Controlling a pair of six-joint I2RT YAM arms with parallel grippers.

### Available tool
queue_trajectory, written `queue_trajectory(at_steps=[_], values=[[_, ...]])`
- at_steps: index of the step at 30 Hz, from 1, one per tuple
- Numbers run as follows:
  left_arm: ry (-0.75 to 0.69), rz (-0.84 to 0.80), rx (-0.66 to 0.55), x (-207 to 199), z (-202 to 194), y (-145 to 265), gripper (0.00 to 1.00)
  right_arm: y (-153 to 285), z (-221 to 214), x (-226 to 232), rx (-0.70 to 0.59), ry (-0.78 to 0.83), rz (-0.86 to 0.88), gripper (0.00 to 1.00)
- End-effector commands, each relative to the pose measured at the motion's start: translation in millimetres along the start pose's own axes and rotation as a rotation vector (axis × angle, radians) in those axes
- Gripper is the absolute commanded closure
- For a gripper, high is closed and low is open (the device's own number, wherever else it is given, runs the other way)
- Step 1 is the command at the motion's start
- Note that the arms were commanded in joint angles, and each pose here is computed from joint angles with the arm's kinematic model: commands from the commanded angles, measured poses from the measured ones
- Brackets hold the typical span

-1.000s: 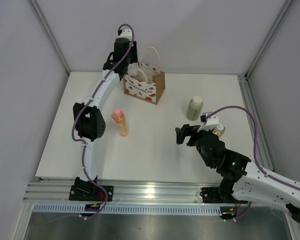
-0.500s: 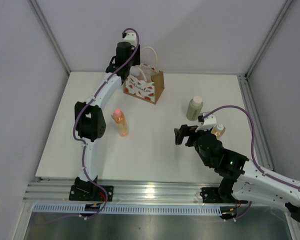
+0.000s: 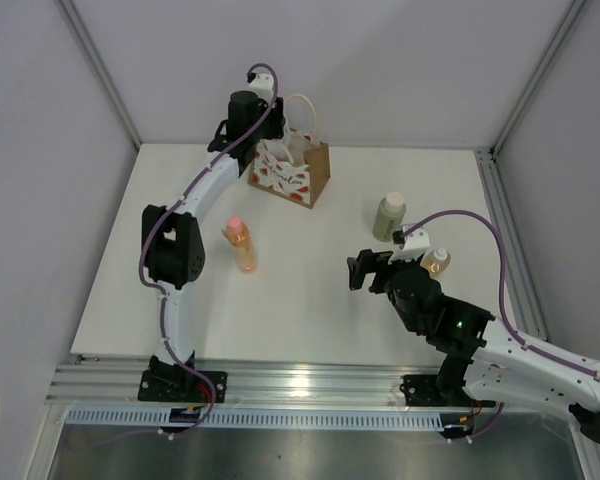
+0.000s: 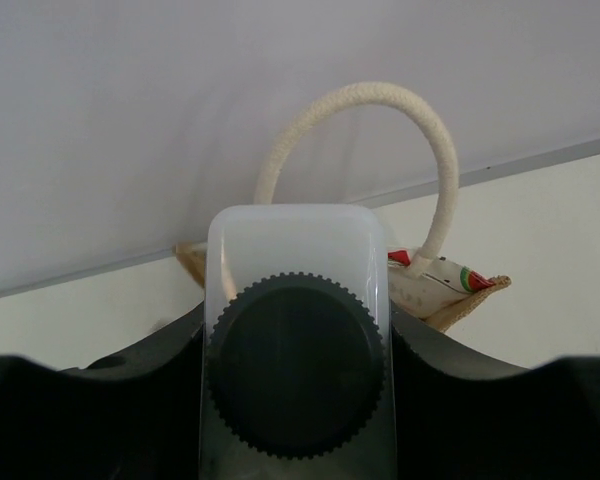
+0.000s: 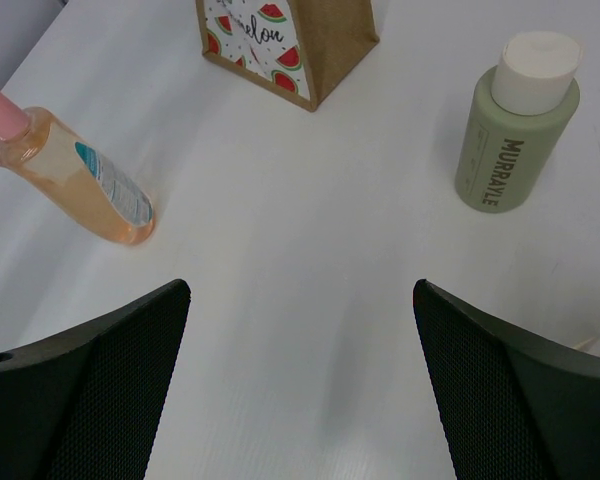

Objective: Place the personal care products into the canvas bag

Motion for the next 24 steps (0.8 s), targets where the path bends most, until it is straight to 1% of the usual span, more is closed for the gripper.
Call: queue_trajectory(at_steps=[1, 7, 11, 14, 16, 20, 24], values=[[-0.001, -0.041, -0.318, 0, 113, 49, 1.00, 3, 17, 8, -0.039, -0.042, 0.016, 0.03], [0.017, -0.038, -0.365, 1, 127, 62, 0.99, 2, 17, 9, -0.036, -0.042, 0.019, 0.03], [0.011, -0.021, -0.330, 4, 124, 57, 1.00, 3, 17, 9, -0.033, -0.039, 0.021, 0.03], [-0.012, 0.017, -0.282, 10, 113, 41, 0.99, 4, 18, 8, -0.037, -0.044, 0.022, 0.03], [-0.035, 0.061, -0.218, 16, 97, 32, 0.99, 4, 18, 8, -0.037, -0.043, 0.020, 0.03], [-0.076, 0.102, -0.150, 24, 68, 15, 1.00, 4, 18, 9, -0.034, -0.044, 0.023, 0.03], [-0.073, 0.108, -0.132, 31, 58, 7, 0.99, 3, 17, 9, -0.031, -0.042, 0.024, 0.03]])
Point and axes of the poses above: each gripper's point midway between its finger pads, its own y axis back along the fingers, its own x axis along the line the jaws close on, z = x × y, the point moved 4 cm from there along y, back along the fingers, and after that the axes turned 8 degrees about -y, right-handed, at the moved point
